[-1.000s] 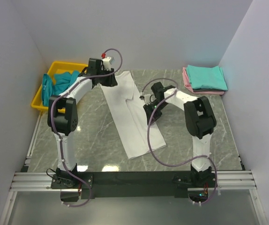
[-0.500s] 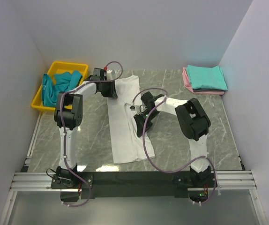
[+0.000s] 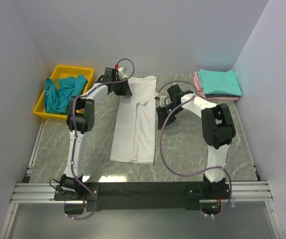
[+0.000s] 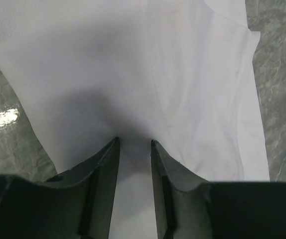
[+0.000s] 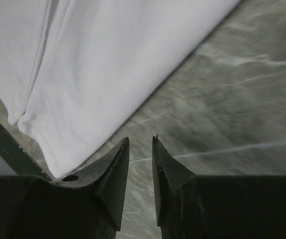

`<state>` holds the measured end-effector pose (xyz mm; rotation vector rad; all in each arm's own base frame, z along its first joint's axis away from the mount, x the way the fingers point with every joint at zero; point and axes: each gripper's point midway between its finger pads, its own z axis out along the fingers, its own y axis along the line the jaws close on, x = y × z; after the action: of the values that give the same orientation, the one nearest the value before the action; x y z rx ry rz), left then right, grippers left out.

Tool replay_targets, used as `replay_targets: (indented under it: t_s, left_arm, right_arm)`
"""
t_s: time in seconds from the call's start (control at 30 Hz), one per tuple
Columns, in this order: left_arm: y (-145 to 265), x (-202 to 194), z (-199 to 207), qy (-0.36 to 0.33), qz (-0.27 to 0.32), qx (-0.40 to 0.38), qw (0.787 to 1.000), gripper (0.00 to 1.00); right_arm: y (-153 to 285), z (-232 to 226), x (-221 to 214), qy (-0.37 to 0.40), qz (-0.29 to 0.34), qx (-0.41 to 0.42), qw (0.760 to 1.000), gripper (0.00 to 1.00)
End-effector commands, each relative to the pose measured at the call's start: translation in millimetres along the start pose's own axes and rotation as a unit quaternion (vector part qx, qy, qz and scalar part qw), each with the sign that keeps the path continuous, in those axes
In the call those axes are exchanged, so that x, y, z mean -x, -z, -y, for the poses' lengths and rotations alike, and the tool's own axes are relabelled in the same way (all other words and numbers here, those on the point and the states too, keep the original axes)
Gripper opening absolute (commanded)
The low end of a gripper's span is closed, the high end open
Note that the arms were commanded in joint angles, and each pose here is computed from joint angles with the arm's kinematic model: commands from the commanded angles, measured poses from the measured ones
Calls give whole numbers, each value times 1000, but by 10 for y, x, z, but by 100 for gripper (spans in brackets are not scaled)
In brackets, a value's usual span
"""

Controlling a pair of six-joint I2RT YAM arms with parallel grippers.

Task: Fold and stack the t-shirts
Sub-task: Fold the tshirt

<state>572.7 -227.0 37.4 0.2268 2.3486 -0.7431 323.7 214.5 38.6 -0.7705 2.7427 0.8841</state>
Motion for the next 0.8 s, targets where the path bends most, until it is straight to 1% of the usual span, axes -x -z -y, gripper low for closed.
replay_targets:
  t_s: [0.0,0.03,0.07,0.13,0.17,0.2,0.23,0.27,0.3,0.33,0.37,0.4,0.43,0.47,0.5,0.57,0.6,0.67,0.7,0.73,0.77]
  left_arm:
    - [101,292,154,-12,38,-29,999,39]
    - [170,362,236,-19,43,-43,998,41]
    - [338,533,377,-34,61,-57,996,41]
    - [551,649,538,-61,74,-78,992,43]
    - [845,835,760,-96,100,-101,985,44]
    - [930,724,785,-101,92,-109,985,45]
    - [1081,741,818,-111,100,-115,982,46]
    - [1417,851,1018,-141,125,-133,973,47]
    - [1456,661,957,-139,113,-132,975,48]
    - [1576,631,933,-145,115,-129,974,48]
    - [1770,642,997,-168,127,-127,969,47]
    - [1760,395,911,-157,98,-119,975,47]
    - [1796,303,877,-160,89,-113,977,46]
    - [1886,255,891,-178,89,-108,974,46]
    - [1851,4,810,-164,63,-104,979,44]
    - [1919,-166,829,-161,57,-107,980,43]
    - [1873,-428,752,-144,35,-104,983,43]
    - [1905,-543,761,-139,39,-107,984,42]
    - [1872,-743,704,-127,22,-105,986,42]
    - [1873,-795,689,-127,21,-104,986,42]
    - [1899,-821,712,-111,23,-104,988,42]
  right_arm:
    - [252,102,306,35,39,-41,998,33]
    - [310,96,347,43,44,-48,997,33]
    - [403,43,372,52,53,-51,996,33]
    - [483,-36,350,60,59,-47,995,34]
    - [593,-132,370,75,74,-46,993,37]
    - [592,-150,291,79,69,-47,993,39]
    - [574,-225,244,91,65,-49,992,40]
    - [635,-250,243,107,73,-66,989,41]
    - [615,-277,203,116,70,-72,988,41]
    - [535,-332,126,125,59,-73,988,41]
    - [501,-370,138,133,62,-75,986,41]
    - [466,-377,155,136,62,-82,985,40]
    - [431,-408,187,140,62,-82,985,38]
    - [315,-441,197,141,53,-78,986,36]
    - [308,-464,303,144,61,-81,984,34]
    - [142,-464,369,140,51,-77,986,31]
    - [129,-489,497,143,61,-79,985,31]
    - [-24,-388,547,129,49,-85,987,29]
    - [-39,-411,650,132,56,-86,986,29]
    - [-78,-397,683,130,54,-86,986,28]
    - [-198,-337,641,120,37,-85,988,28]
